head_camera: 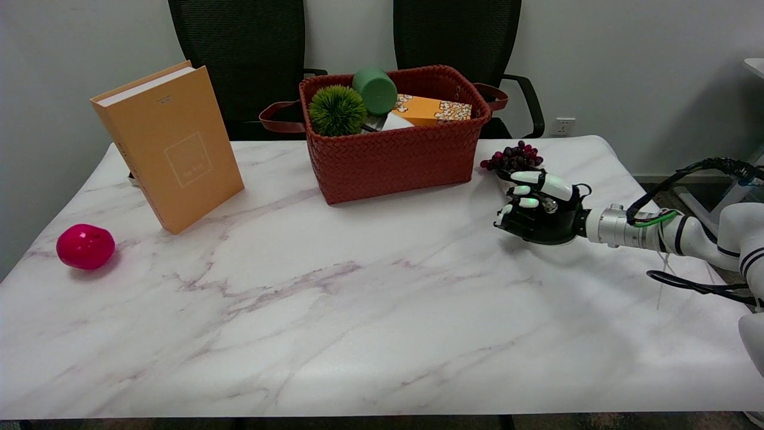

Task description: Pick up the stainless steel scoop.

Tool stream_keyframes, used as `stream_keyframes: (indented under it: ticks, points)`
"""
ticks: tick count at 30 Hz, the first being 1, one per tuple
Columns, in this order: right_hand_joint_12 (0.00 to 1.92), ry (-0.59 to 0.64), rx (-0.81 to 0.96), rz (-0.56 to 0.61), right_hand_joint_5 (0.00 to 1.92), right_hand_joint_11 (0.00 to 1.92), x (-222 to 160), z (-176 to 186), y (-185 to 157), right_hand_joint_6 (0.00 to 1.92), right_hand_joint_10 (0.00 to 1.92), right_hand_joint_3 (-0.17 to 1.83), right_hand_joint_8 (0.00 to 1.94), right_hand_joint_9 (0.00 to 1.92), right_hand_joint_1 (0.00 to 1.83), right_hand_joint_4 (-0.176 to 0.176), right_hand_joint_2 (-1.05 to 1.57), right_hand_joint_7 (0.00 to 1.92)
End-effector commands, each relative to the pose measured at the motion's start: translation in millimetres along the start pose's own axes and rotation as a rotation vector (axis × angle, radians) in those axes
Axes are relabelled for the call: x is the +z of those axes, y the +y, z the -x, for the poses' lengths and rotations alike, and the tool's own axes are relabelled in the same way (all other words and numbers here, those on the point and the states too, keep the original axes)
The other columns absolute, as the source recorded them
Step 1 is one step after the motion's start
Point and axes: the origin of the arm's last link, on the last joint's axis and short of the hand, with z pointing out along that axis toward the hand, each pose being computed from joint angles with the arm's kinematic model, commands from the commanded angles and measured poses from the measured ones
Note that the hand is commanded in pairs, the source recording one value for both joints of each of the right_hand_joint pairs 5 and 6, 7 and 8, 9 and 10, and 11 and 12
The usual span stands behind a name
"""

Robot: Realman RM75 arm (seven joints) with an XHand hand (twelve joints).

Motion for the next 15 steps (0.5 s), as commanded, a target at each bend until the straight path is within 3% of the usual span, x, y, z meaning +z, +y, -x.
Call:
stream_keyframes:
  ticks: [1, 10, 15]
  points:
    - [1.10, -0.018, -0.032, -0.038, 1.83, 1.10, -6, -1, 1, 1.83, 1.22, 0.39, 1.68, 1.22, 0.85, 0.000, 1.57, 1.68]
    - [1.11, -0.058, -0.076, -0.079, 1.86, 1.11, -14, 4, 0, 1.86, 1.22, 0.32, 1.69, 1.22, 0.81, 0.000, 1.57, 1.69]
    - [1.11, -0.078, -0.077, -0.092, 1.90, 1.11, -17, 5, 4, 1.90, 1.23, 0.12, 1.71, 1.23, 0.76, 0.000, 1.57, 1.71]
